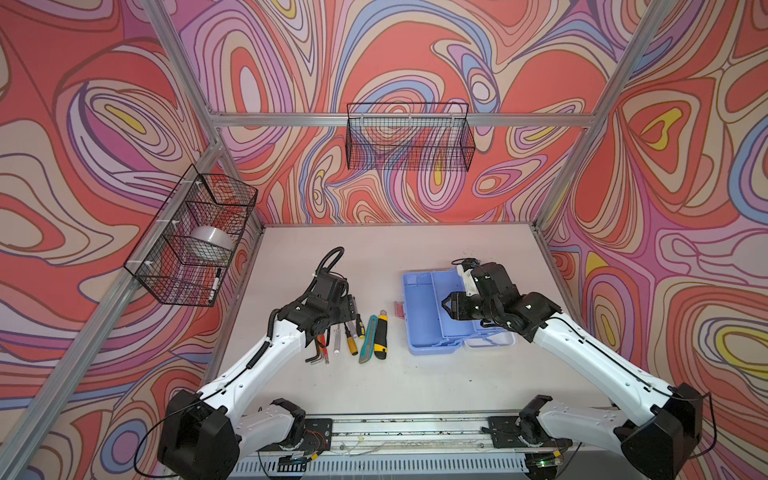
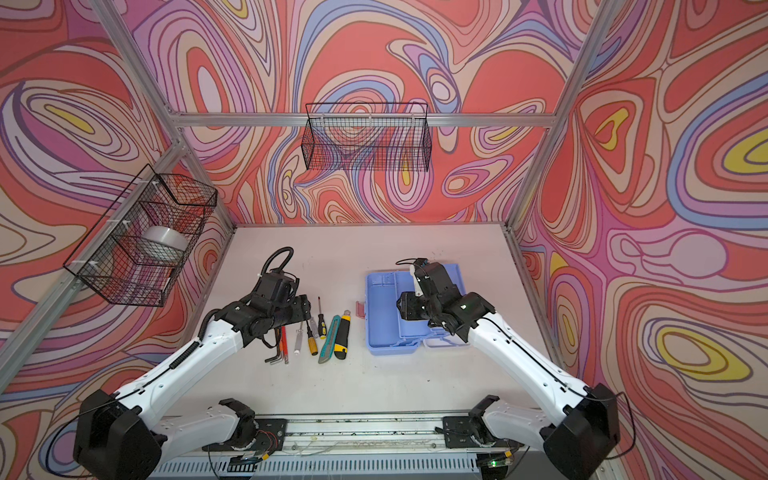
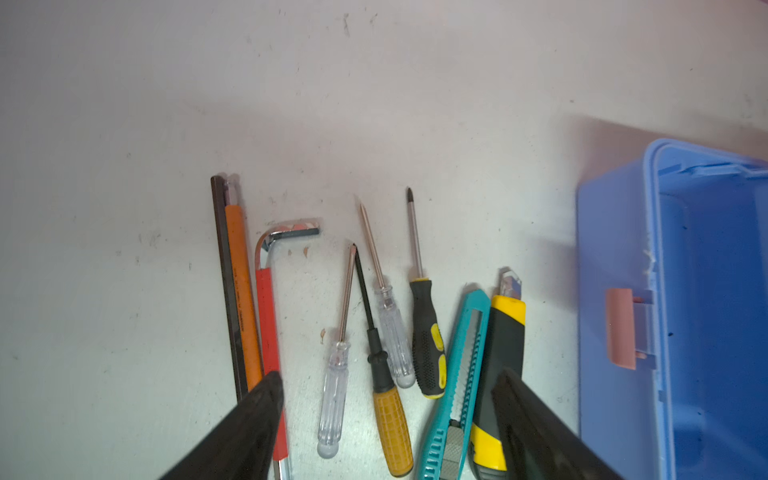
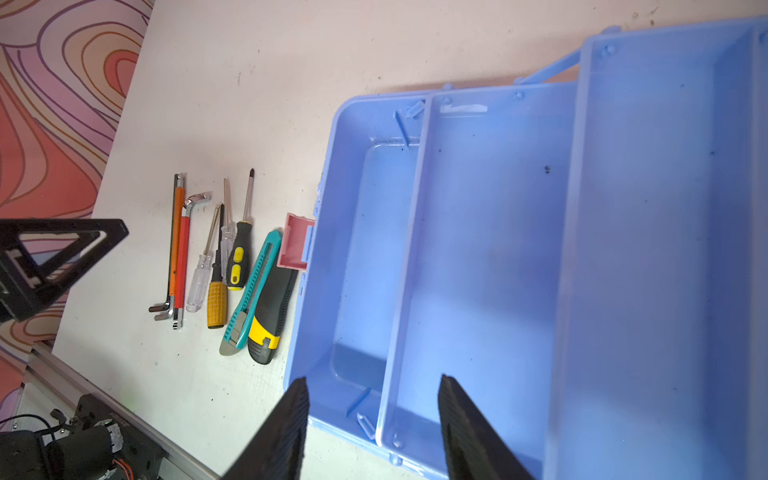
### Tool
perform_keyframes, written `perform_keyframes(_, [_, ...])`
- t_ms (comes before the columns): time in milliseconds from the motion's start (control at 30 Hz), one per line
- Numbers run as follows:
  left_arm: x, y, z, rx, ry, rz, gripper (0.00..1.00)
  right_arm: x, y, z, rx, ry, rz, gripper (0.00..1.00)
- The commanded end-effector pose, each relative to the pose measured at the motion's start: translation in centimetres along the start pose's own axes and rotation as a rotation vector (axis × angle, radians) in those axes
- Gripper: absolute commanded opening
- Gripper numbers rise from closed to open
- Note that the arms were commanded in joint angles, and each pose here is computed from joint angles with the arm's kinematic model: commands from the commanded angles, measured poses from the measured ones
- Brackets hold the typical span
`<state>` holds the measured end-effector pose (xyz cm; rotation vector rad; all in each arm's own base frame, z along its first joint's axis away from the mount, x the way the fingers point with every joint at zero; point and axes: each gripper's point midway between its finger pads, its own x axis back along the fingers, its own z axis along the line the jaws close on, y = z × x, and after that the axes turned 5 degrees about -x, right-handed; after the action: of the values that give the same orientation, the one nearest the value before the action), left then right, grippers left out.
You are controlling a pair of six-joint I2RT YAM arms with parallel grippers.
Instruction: Pack the tool kit
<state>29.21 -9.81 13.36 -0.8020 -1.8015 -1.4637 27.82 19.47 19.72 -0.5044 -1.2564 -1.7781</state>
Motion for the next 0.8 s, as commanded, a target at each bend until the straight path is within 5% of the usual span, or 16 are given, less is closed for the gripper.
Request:
perform_keyframes(0, [-0.9,-0.9,2.0,0.035,0.117,0.025,0.71,-1.1,-0.3,1.1,0.0,0.024,0.004,0.49])
perform_keyframes(200, [-3.3,-1.4,3.4,0.052,0.173,0.067,0.51,-2.5,-1.1,1.8,0.005,0.035,0.025,0.46])
perform_keyframes(767, [-7.8,-5.0,6.1,0.198,0.186,0.195,0.51,-3.7,-1.9,1.0,0.007,0.015,0.045,0.45])
